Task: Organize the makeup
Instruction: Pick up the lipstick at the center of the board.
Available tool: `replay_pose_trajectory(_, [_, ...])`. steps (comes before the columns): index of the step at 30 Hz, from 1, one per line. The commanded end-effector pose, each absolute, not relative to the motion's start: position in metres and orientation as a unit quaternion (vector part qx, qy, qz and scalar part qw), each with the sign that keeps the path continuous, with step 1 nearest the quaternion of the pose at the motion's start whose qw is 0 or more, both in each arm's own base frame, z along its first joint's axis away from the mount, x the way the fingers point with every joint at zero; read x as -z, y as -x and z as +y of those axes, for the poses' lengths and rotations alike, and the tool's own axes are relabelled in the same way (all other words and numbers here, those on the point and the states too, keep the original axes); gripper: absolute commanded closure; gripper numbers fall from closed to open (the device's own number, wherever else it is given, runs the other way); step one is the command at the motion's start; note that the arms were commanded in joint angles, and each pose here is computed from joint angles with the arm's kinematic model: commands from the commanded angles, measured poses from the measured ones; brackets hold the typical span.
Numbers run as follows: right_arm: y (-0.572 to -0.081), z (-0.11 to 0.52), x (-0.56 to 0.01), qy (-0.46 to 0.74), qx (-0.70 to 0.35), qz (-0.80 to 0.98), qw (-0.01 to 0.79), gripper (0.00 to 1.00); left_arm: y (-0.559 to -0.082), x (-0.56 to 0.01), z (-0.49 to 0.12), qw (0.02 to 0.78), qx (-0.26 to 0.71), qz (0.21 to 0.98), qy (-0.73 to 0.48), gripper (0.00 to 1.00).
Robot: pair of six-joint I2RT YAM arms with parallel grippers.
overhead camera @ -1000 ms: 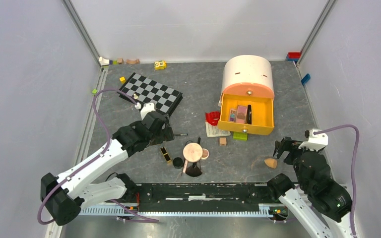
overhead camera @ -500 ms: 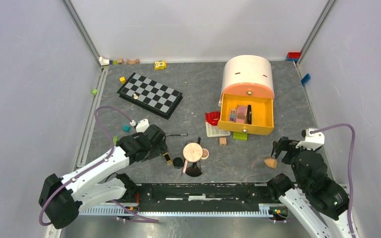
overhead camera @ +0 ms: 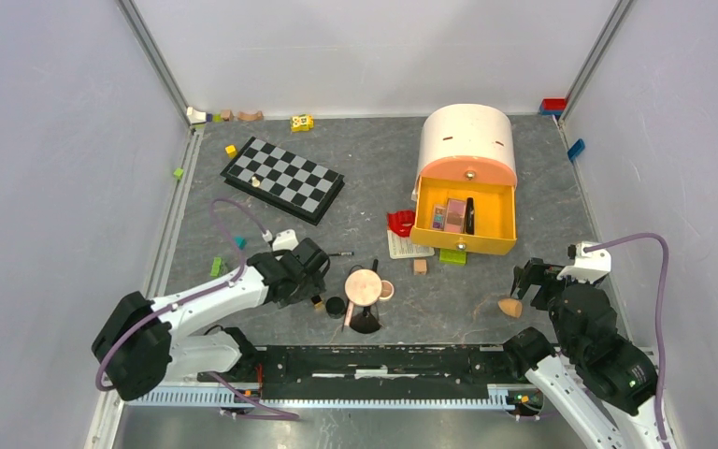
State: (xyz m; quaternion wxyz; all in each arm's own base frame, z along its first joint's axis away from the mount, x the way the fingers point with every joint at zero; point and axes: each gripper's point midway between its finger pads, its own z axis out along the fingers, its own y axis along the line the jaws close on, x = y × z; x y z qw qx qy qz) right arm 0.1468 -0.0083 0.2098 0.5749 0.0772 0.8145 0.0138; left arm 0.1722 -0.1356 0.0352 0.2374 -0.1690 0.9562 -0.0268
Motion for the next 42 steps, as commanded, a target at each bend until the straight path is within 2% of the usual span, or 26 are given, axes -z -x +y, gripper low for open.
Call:
replay_pose_trajectory(1, [-0.148, -0.008, -0.213, -0.077, -0.014, 0.812, 0.579, 0.06, -0.185, -0.036, -0.146, 0.252, 0.036, 0.947, 0.195, 0.28])
replay_pose_trajectory(11, [-0.148, -0.01, -0.214, -0.079, -0.013, 0.809, 0.582, 0.06, -0.183, -0.019, -0.149, 0.235, 0.02, 0.953, 0.188, 0.51])
replay_pose_trajectory(16, [-0.147, -0.01, -0.214, -0.082, -0.014, 0.807, 0.585, 0.06, -0.184, -0.022, -0.149, 0.237, 0.023, 0.954, 0.184, 0.77])
replay_pose_trajectory(21, [-0.147, -0.01, -0.214, -0.082, -0.015, 0.807, 0.584, 0.06, -0.191, -0.052, -0.149, 0.263, 0.033, 0.948, 0.173, 0.97])
replay_pose_trajectory(26, [-0.145, -0.012, -0.217, -0.086, -0.015, 0.805, 0.587, 0.06, -0.216, -0.128, -0.163, 0.334, 0.082, 0.927, 0.15, 0.98])
replay_pose_trajectory(30, [-0.144, -0.014, -0.22, -0.089, -0.015, 0.802, 0.591, 0.06, -0.238, -0.193, -0.197, 0.374, 0.133, 0.911, 0.11, 0.98])
replay_pose_trajectory(37, [-0.141, -0.02, -0.232, -0.088, -0.003, 0.798, 0.596, 0.06, -0.271, -0.279, -0.314, 0.407, 0.219, 0.887, -0.001, 0.98])
replay_pose_trajectory(42, [-0.136, -0.03, -0.246, -0.098, 0.009, 0.793, 0.601, 0.06, -0.284, -0.291, -0.399, 0.394, 0.257, 0.879, -0.077, 0.98])
